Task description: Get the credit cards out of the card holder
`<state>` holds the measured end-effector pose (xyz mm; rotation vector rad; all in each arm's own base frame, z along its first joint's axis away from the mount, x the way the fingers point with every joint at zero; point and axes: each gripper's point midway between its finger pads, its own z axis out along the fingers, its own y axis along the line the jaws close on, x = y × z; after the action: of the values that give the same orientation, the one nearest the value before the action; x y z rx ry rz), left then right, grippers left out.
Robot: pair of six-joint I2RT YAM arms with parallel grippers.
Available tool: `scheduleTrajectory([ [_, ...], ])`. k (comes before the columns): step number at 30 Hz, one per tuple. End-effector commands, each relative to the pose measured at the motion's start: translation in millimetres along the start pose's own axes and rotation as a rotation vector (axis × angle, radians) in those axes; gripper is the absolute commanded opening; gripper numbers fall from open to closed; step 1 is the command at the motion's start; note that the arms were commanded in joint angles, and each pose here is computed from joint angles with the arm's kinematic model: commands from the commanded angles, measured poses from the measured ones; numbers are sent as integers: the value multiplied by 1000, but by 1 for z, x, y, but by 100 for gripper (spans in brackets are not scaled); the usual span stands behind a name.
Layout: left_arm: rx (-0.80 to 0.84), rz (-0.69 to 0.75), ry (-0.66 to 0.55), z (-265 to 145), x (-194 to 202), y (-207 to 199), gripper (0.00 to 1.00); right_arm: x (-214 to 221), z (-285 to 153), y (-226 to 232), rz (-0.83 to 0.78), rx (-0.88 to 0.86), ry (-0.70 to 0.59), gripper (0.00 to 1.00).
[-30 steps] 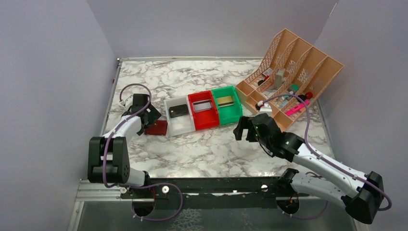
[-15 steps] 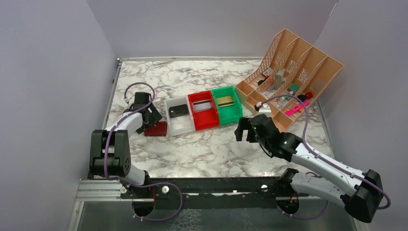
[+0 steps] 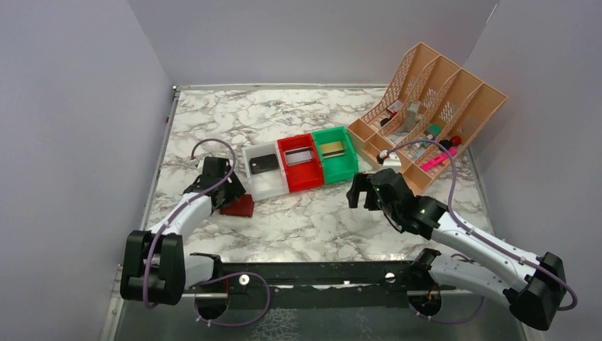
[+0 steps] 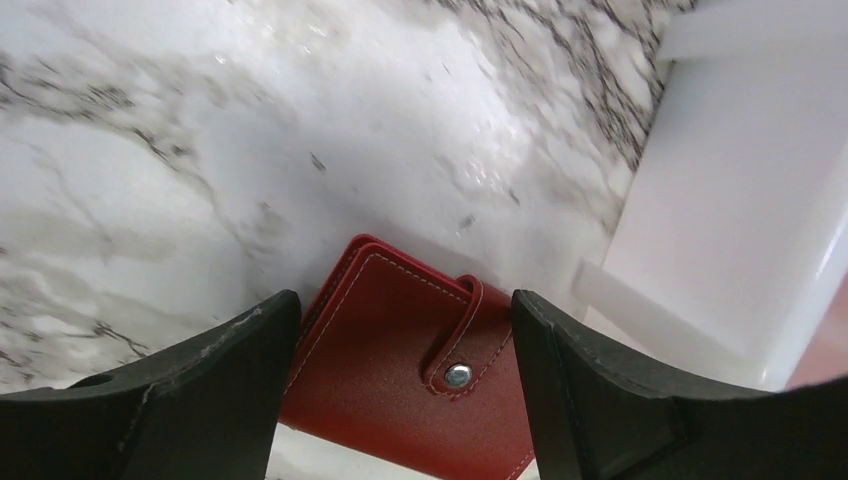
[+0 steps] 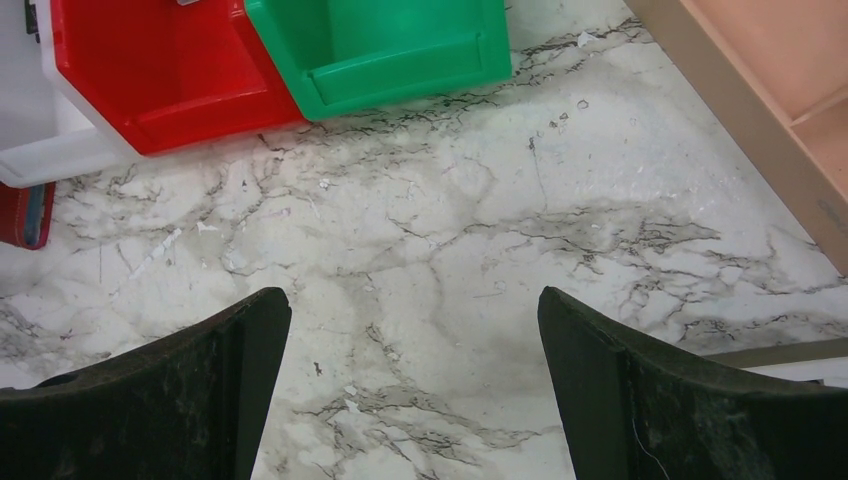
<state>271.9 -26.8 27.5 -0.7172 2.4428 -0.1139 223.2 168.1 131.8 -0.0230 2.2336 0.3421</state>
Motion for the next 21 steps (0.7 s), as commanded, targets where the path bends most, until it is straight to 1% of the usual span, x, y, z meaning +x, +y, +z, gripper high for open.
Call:
scheduleTrajectory([
  [1, 99, 11, 98, -12, 46, -12, 79, -5, -4, 2, 7, -3, -20, 99],
  [4, 119, 2, 102, -17, 61, -11, 79, -5, -5, 1, 13, 1, -16, 99],
  [9, 149, -24, 82, -24, 69, -11, 76, -5, -5, 2, 15, -3, -14, 99],
  [13, 143, -50, 73, -26, 71, -7, 75, -4, -4, 5, 17, -17, -10, 99],
  [14, 135, -61, 72, -27, 71, -5, 75, -1, -4, 10, 4, -47, 2, 99],
  [18, 147, -105, 64, -30, 72, -5, 73, 7, 2, 53, -36, -276, 39, 99],
  [21, 156, -114, 48, -33, 70, -5, 72, 19, 4, 88, -37, -439, 114, 94],
])
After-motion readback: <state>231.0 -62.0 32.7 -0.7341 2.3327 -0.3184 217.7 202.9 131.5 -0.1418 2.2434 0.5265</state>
